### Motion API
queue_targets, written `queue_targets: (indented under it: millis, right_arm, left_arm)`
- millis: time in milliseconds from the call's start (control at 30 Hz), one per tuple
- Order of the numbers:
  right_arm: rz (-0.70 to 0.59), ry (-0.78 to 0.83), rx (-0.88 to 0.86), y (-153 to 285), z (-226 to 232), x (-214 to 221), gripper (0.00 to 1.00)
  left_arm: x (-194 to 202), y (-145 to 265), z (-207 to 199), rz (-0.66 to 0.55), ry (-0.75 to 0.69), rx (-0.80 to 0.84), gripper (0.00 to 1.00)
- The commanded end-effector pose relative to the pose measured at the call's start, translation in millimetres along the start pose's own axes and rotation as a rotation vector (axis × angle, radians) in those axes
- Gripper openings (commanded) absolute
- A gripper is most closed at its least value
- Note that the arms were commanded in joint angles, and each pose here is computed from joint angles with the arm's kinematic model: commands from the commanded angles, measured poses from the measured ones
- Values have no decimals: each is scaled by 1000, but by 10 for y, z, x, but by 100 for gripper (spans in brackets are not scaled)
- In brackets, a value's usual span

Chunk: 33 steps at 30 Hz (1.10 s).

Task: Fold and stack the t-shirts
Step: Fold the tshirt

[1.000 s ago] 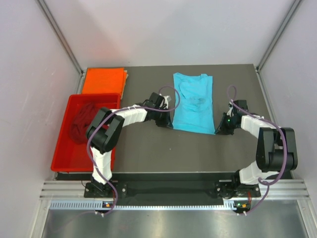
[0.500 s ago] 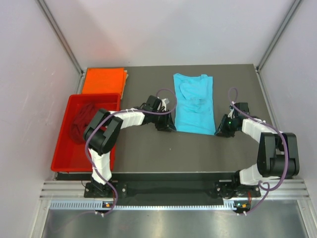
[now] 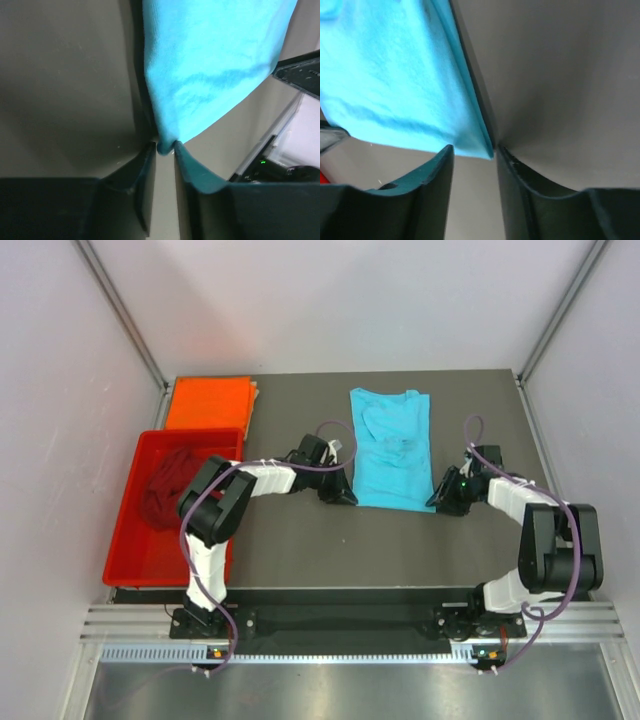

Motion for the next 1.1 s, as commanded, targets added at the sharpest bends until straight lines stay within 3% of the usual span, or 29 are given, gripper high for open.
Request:
queue_targets:
  millis: [0,33,100,367,633,1067]
  right_arm:
    - [-6,-56,9,-113,-66,0,39]
    - [3,-67,18,-143,-90,25,32]
    - [10,-68,40,-161,-133,47,0]
    - [-6,-115,127,53,-225,320,0]
    - [-1,-149,172,127,-309,617,0]
    - [-40,-174,154,213,-268,701,0]
  left_arm:
    - [14,-115,193,-1,34,-69,18]
    - [21,-118,202,4,39,-74,4]
    - [22,-111,198,-4,41,-81,0]
    - [289,62,122,-24,38,-160,0]
    - [492,94,408,-38,95,-244,0]
    - [726,111,281,-10,148,-179,0]
Point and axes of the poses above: each gripper's point midway between its finger pads, its own y axis back along the fingers, its own z axis along the line the jaws close on, x = y × z, the point moved 2 cm from there along y, back along the fingers, and after that the axes turned 15 degrees about y, right-handed, at the moved point
